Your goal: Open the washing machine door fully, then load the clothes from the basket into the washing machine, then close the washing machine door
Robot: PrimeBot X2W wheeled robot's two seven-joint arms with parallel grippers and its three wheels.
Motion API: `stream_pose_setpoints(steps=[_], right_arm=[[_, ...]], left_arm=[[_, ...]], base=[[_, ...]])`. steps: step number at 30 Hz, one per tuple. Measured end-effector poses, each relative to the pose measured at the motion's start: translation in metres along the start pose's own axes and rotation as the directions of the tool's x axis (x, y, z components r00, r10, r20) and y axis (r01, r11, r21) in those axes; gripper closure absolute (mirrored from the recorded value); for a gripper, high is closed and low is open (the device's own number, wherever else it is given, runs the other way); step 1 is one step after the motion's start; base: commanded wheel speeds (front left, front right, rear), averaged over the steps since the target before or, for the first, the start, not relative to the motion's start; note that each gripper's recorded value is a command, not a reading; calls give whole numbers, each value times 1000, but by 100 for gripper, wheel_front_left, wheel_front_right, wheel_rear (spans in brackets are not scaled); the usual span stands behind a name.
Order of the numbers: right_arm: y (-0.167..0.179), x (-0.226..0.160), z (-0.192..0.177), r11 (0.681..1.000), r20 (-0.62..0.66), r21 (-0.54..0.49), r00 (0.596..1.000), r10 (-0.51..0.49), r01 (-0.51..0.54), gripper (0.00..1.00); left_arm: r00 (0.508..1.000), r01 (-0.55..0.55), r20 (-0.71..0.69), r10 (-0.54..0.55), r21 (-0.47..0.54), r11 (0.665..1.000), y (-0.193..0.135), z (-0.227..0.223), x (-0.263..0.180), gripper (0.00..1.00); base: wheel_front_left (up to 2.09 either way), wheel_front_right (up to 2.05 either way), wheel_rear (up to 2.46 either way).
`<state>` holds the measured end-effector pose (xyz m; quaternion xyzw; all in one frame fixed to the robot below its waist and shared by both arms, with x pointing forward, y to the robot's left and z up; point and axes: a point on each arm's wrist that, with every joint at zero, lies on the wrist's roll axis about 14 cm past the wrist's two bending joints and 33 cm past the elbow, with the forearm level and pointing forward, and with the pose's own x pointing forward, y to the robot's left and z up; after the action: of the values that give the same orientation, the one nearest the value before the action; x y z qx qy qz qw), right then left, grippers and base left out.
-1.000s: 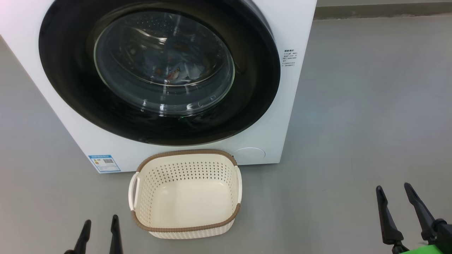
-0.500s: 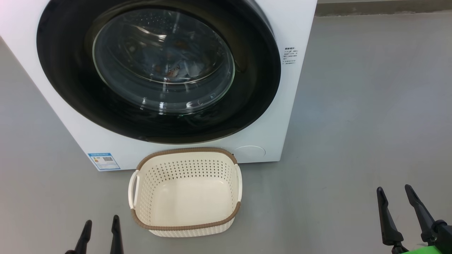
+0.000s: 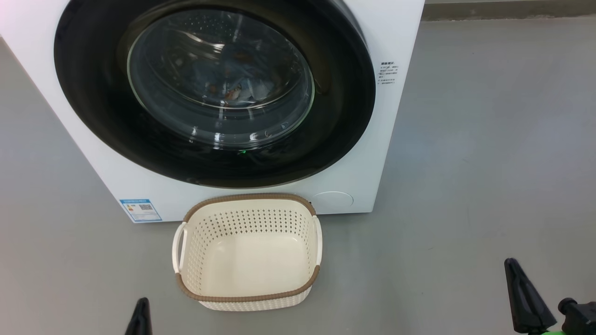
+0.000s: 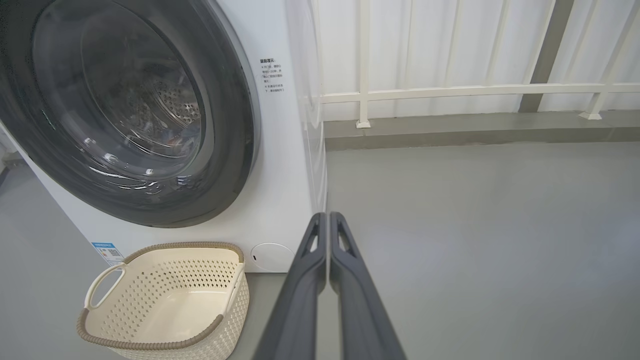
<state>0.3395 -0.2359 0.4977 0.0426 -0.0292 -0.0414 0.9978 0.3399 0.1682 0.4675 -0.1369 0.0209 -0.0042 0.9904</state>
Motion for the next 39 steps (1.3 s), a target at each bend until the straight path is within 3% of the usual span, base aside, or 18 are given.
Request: stream_pose_setpoints(steps=[22, 39], right_arm=[[-4, -2, -16, 969, -68, 237, 996, -52, 66, 100], [-4, 3, -18, 902, -89, 420, 994, -68, 100, 100]], left_arm=[[997, -64, -63, 52, -216, 974, 8, -12, -1, 100], [994, -99, -85, 72, -378, 920, 13, -12, 3, 100]], base=[[0, 0, 0], [0, 0, 0]])
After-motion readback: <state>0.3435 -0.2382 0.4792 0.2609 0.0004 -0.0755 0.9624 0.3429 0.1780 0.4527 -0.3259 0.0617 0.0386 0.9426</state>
